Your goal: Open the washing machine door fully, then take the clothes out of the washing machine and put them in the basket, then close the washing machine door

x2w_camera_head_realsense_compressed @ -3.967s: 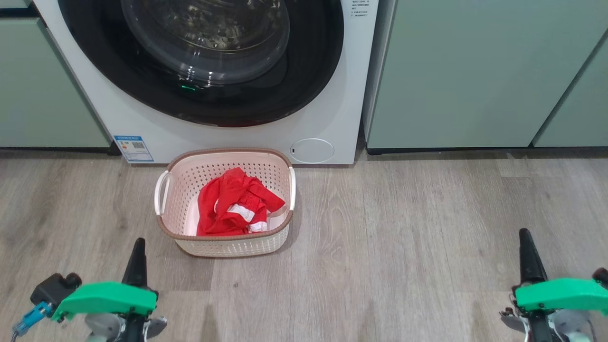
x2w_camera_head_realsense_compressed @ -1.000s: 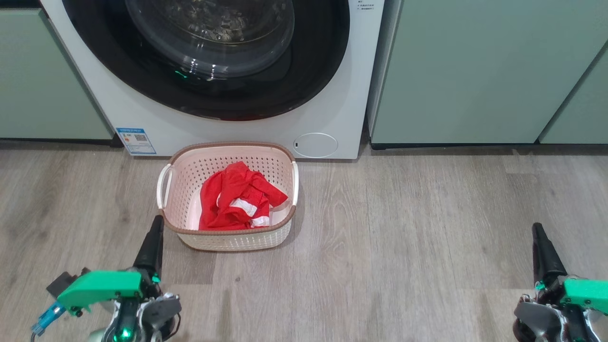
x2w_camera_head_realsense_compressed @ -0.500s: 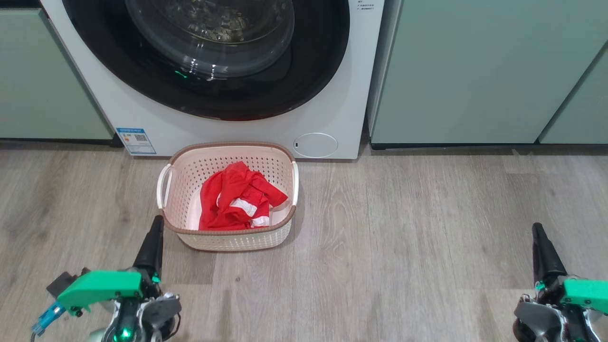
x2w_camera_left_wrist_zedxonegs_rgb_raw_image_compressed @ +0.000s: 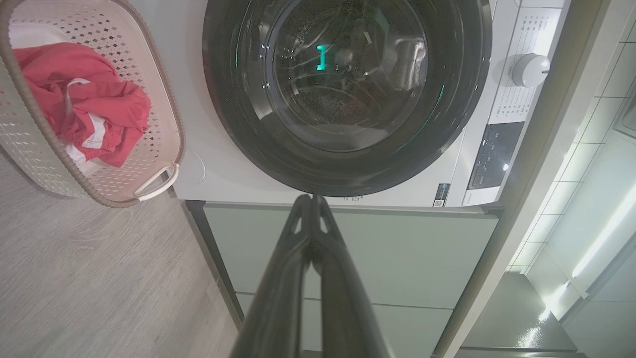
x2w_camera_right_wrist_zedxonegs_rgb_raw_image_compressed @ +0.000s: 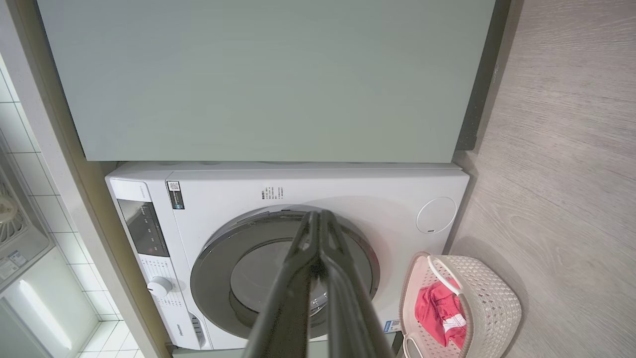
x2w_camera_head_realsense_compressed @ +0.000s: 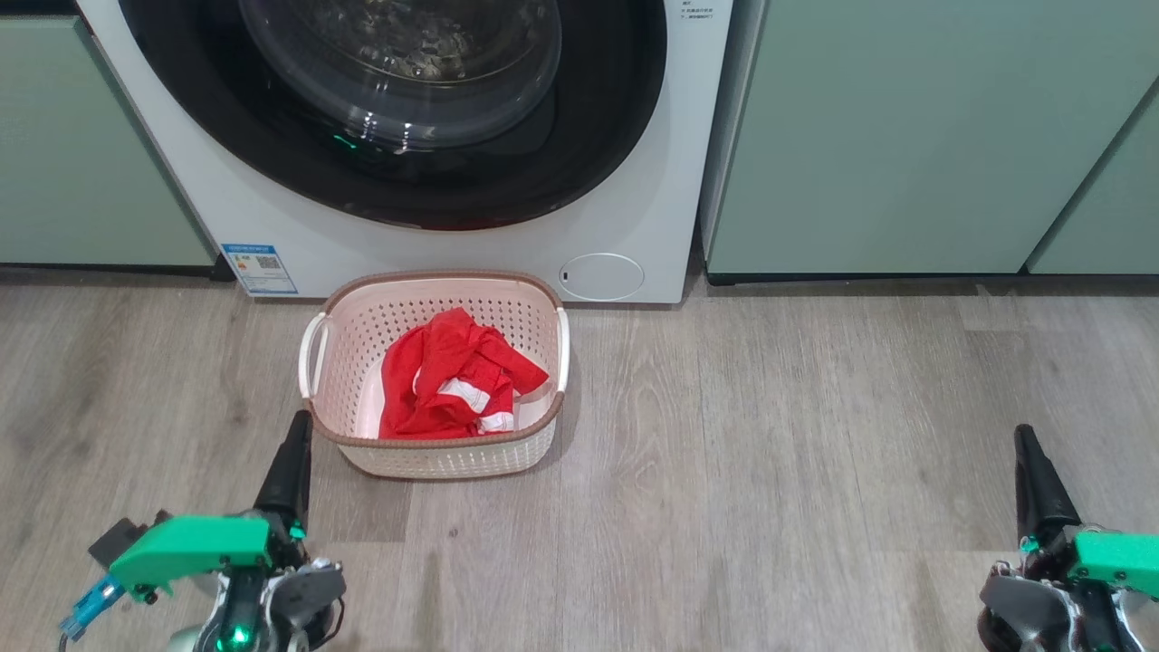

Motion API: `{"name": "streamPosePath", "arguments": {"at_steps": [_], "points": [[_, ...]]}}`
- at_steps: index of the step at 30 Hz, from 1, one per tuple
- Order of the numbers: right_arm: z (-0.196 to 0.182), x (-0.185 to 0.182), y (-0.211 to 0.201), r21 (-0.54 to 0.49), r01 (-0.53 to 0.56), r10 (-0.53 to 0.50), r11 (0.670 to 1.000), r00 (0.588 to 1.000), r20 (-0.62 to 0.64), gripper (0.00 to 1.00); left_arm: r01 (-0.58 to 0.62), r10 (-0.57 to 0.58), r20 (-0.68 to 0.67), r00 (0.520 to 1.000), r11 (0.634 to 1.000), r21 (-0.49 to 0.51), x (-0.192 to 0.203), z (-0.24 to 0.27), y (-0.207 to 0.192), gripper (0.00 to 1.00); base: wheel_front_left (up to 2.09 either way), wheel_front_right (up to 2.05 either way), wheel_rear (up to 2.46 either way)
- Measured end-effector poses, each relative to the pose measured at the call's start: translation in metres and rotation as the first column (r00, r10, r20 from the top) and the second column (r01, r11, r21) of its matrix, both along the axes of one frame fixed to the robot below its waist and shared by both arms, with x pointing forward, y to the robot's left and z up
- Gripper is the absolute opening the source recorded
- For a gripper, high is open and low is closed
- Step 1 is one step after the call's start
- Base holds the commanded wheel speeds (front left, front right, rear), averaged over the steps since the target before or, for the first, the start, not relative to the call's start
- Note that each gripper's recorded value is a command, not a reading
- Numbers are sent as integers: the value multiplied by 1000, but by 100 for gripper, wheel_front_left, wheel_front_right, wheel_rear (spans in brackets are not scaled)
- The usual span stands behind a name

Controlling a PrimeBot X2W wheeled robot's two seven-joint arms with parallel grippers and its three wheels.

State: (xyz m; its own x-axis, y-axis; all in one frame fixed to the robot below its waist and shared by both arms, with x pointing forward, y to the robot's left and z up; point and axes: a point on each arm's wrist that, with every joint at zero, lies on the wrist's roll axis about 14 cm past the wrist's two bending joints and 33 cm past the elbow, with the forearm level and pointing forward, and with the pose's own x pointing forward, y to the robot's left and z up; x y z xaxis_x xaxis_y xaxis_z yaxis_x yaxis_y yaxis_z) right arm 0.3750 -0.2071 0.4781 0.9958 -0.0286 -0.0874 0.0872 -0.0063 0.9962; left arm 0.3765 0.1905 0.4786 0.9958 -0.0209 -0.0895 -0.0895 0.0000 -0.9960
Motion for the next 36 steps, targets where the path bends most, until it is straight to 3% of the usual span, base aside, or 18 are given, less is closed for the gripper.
{"name": "streamPosePath", "arguments": {"at_steps": [36], "points": [[0,0,0,0,0,0,1000,1000,0,0,0,0,0,1000,1000,0,0,0,0,0,0,0,0]]}}
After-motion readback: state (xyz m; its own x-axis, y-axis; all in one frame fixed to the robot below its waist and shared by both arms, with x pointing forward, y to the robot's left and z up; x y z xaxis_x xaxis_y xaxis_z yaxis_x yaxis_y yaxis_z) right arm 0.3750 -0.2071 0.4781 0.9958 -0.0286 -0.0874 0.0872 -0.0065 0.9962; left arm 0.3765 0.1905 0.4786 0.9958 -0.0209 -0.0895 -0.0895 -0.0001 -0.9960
